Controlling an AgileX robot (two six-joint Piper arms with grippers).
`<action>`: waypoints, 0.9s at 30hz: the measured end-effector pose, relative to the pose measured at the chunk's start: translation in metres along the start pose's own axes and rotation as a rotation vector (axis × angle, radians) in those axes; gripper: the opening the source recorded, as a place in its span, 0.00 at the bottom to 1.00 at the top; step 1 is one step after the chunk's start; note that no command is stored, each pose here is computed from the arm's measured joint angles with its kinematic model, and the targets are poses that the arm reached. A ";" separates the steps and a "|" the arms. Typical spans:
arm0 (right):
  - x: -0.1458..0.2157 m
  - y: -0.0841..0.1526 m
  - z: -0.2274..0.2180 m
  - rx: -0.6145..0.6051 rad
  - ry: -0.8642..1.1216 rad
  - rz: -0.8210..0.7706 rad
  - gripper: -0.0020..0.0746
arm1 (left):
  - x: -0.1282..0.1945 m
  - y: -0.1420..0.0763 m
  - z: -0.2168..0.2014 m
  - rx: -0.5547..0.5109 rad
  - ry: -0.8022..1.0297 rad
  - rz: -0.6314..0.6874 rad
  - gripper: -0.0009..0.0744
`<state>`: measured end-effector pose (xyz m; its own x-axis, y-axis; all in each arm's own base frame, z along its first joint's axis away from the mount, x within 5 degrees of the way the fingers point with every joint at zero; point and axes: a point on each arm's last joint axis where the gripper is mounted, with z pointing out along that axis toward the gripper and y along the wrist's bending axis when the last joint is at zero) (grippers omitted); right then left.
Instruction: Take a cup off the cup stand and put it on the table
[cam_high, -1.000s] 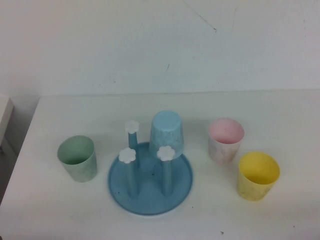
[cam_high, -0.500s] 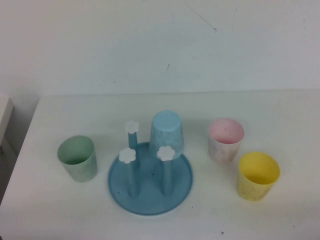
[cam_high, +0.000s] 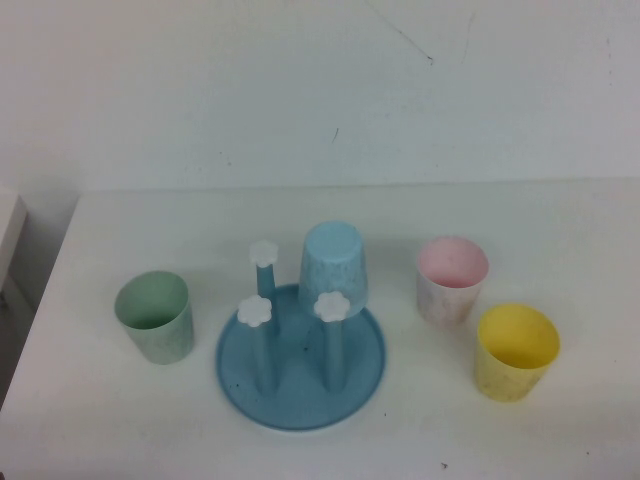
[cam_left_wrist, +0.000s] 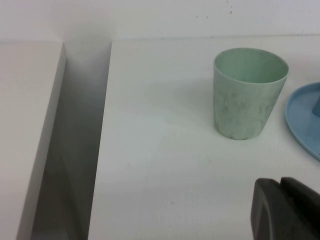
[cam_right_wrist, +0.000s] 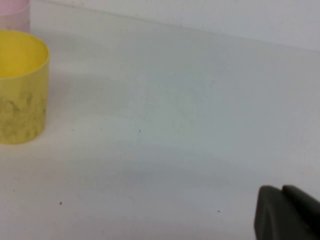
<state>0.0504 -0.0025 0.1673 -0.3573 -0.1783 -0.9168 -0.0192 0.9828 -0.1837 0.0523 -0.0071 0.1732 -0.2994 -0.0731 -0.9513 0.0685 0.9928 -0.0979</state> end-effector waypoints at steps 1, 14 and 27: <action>0.000 0.000 0.000 0.000 0.000 0.000 0.02 | 0.000 0.000 0.000 0.000 0.000 0.000 0.01; 0.000 0.000 0.000 0.000 0.000 0.000 0.02 | 0.000 0.000 0.000 0.000 0.000 0.000 0.01; 0.000 0.000 0.000 0.003 0.001 -0.006 0.02 | 0.000 0.002 0.000 -0.019 0.001 0.080 0.01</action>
<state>0.0503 -0.0028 0.1673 -0.3578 -0.1844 -0.9154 -0.0187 0.9815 -0.1904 0.0524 -0.0054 0.1730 -0.2948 0.0066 -0.9555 0.0744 0.9971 -0.0161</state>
